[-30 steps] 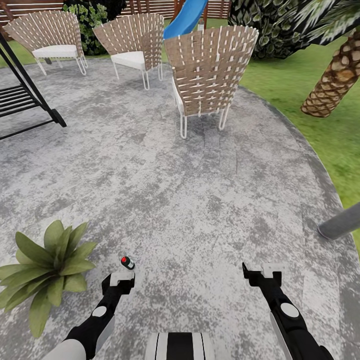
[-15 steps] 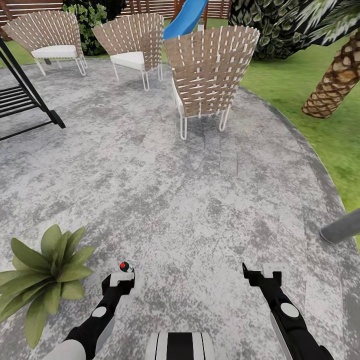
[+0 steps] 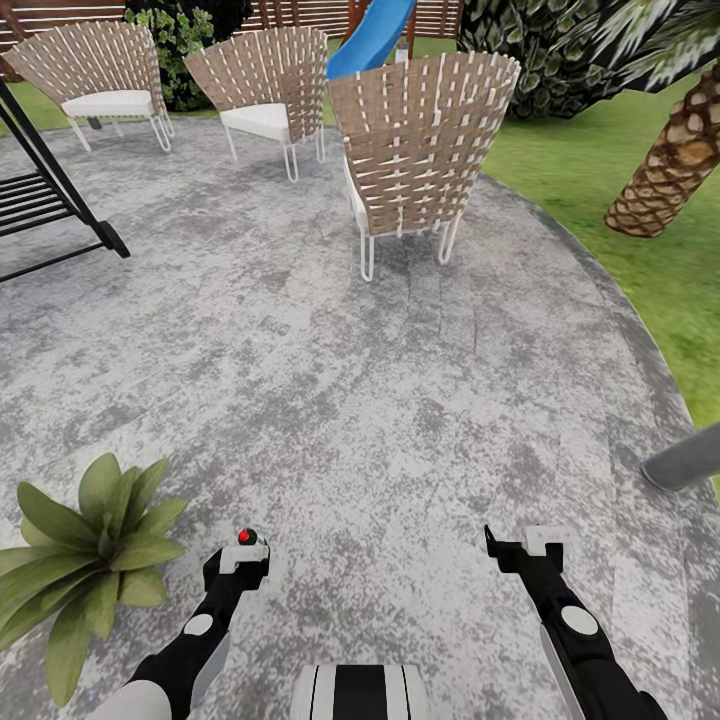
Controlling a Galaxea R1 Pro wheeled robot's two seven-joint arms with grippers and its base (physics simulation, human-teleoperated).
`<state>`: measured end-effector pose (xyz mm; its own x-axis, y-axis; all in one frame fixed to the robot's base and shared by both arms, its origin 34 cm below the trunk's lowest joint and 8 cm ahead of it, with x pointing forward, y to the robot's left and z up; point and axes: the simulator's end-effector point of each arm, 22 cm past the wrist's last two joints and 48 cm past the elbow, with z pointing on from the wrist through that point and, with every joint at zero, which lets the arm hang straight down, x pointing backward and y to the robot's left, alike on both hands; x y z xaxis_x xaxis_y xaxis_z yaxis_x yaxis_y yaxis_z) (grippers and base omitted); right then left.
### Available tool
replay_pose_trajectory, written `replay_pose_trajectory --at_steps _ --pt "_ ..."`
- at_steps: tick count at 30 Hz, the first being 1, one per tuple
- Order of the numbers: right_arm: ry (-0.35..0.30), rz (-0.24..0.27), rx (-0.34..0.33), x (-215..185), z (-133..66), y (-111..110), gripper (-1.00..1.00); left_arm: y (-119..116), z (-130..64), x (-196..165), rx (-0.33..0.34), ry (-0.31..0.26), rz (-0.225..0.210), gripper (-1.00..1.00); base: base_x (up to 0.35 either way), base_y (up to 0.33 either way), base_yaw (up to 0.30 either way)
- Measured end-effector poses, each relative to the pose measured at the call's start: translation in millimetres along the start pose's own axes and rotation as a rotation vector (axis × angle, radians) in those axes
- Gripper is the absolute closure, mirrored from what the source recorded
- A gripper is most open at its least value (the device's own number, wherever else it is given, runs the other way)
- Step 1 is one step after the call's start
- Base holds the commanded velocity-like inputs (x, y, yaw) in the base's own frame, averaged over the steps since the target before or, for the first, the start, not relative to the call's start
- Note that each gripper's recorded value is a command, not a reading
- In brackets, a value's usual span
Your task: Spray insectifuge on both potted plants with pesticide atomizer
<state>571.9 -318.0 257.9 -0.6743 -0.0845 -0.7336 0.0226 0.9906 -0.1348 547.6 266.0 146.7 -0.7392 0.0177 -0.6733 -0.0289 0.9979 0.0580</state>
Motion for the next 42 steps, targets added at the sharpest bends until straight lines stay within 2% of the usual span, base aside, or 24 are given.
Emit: replay_pose_trajectory --at_steps 11,37,42 --pt "0.045 -0.006 -0.004 24.3 6.6 2.8 -1.00 -0.8 4.7 23.1 0.001 0.027 0.002 -1.00 0.000 0.000 0.000" --pt "0.064 -0.008 -0.005 35.2 9.2 4.0 -1.00 -1.1 6.2 34.3 0.001 0.043 0.003 -1.00 0.001 0.000 0.000" --pt "0.064 -0.008 -0.005 34.9 9.1 4.0 -1.00 -1.1 6.2 33.9 0.001 0.042 0.002 -1.00 0.152 0.030 0.000"
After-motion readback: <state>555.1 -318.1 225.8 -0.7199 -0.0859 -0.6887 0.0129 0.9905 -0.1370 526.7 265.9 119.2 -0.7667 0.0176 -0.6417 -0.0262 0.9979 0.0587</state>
